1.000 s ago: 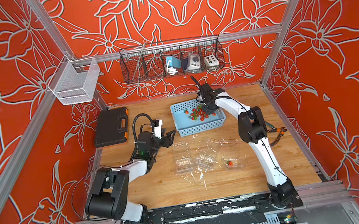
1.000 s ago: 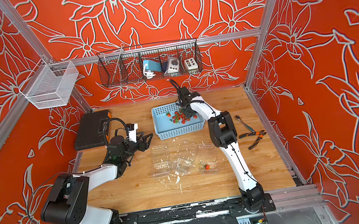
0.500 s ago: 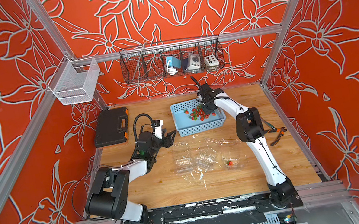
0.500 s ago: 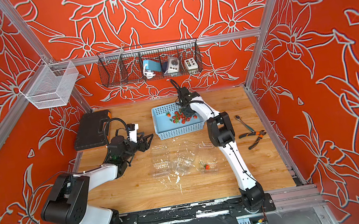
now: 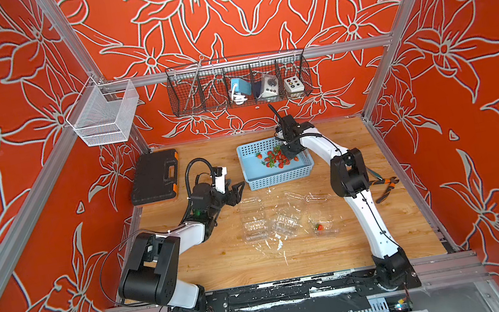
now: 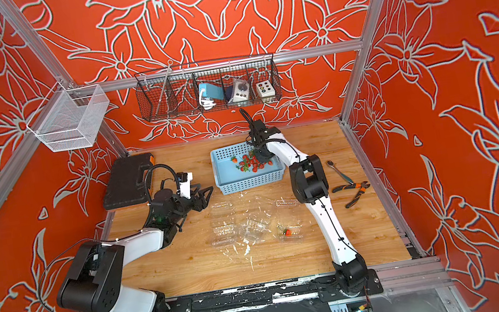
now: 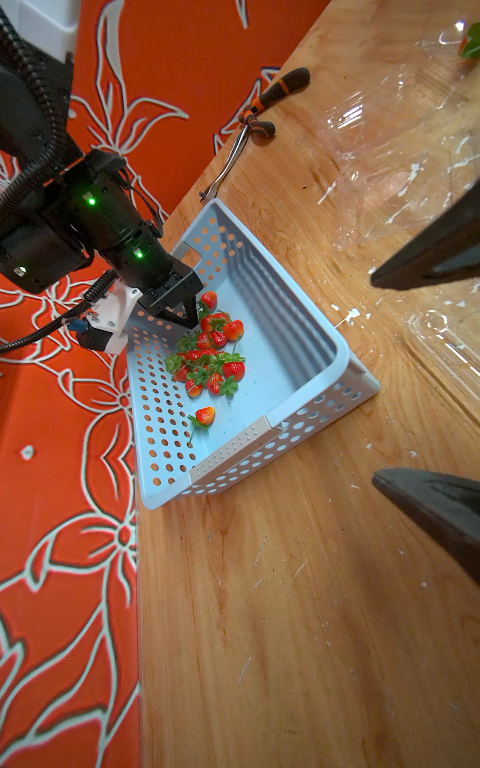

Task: Pack strawberries into containers
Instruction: Pick up the strawberry from the basket, then place the strawberry in the packing box.

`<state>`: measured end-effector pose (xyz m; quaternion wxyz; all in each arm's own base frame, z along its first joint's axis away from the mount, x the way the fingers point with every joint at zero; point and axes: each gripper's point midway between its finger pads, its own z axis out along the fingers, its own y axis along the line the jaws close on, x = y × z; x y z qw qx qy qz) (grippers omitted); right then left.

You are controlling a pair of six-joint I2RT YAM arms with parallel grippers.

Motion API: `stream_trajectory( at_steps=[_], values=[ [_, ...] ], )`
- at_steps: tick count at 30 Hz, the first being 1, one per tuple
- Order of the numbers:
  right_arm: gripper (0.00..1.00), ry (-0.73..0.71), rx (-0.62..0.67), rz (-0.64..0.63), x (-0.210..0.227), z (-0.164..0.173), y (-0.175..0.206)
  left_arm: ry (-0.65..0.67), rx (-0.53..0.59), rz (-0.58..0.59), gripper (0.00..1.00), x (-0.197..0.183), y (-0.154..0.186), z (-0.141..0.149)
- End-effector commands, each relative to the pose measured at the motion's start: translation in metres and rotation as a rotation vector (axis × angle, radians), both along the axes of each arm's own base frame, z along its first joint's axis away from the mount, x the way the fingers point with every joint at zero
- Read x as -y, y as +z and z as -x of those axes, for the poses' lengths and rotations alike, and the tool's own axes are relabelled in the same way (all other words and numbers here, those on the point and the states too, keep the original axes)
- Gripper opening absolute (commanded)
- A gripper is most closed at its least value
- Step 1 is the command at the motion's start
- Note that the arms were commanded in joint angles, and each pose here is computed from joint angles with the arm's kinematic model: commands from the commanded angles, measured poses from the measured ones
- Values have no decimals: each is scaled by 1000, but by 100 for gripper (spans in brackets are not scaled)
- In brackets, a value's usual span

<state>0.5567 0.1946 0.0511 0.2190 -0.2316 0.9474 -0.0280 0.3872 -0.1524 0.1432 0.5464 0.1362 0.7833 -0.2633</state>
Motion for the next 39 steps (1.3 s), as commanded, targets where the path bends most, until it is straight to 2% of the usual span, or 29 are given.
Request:
stream_trajectory(
  at_steps=[1,11,16,21,27,34,39],
  values=[
    [0,18,95,-94,-9,1,59,-22,30,2,68,5,11,-3],
    [0,42,121,-151,-11,22,86,-18,32,-2,68,5,11,-2],
    [0,64,112,-213,-17,48,103,-18,40,-1,68,5,13,-2],
    [0,67,126,-271,-15,102,125,-19,42,3,68,5,14,0],
    [0,48,118,-324,2,178,133,-18,47,6,68,5,16,1],
    [0,13,56,-354,23,257,117,-18,55,3,68,5,19,3],
    [0,-32,2,-374,36,296,92,-18,57,5,68,5,21,4]
  ],
)
